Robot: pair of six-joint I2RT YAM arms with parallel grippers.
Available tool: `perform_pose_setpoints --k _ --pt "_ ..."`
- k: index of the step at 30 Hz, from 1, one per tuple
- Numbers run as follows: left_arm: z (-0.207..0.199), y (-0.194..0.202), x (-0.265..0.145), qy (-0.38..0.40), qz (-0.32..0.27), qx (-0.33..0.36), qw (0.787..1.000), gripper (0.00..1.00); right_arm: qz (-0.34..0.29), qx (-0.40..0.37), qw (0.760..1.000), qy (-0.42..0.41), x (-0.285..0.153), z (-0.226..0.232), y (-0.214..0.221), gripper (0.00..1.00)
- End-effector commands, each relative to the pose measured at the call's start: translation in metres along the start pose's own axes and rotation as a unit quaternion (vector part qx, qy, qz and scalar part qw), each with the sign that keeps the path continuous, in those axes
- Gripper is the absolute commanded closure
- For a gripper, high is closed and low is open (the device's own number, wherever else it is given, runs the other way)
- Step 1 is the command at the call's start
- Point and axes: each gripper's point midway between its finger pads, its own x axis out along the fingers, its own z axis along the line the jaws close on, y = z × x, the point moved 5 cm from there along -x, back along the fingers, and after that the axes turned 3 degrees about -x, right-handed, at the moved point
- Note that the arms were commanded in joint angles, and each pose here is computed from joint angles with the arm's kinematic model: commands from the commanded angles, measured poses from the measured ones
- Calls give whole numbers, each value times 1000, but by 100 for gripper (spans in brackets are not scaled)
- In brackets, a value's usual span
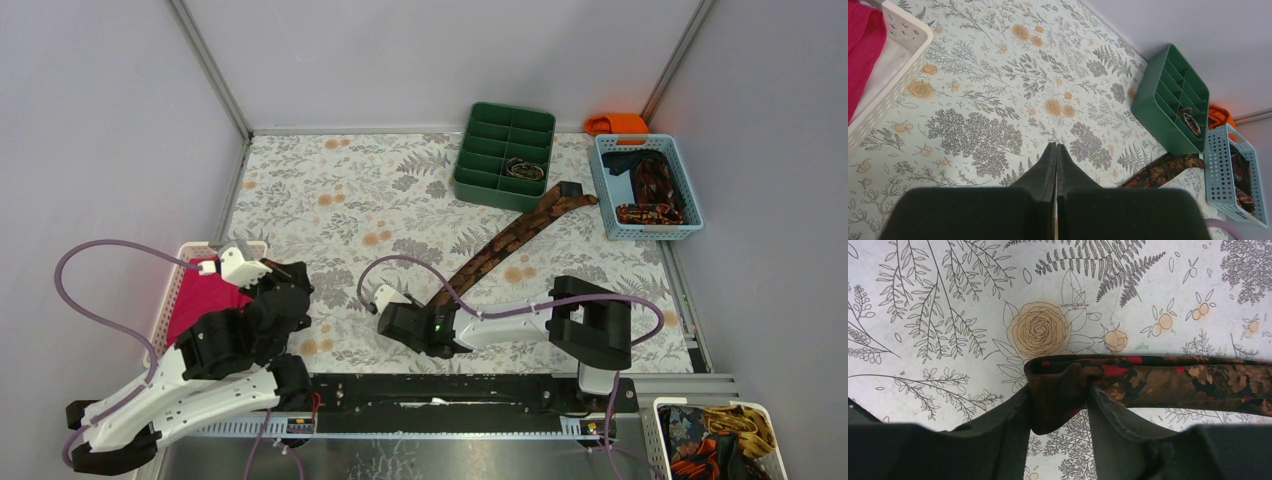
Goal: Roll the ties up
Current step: Roll the tie at the center of the board.
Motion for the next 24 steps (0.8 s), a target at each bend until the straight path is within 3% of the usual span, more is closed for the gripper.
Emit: perform_pose_setpoints --k 1,4,11,19,24 --pt "5 -2 3 -13 -23 3 1000 100 8 32 999 -24 5 2 3 55" --pt "7 -2 3 -14 -26 -2 1000 100 -12 49 998 -48 0 5 -5 63" --pt "5 4 7 -23 -27 8 999 100 -57 108 979 -161 -15 15 -39 68" --pt "-7 17 14 -16 -19 26 999 100 -109 201 929 -292 -27 0 -59 70" --pt "-18 27 18 0 -11 37 999 100 -104 251 892 -362 -22 -12 -53 70"
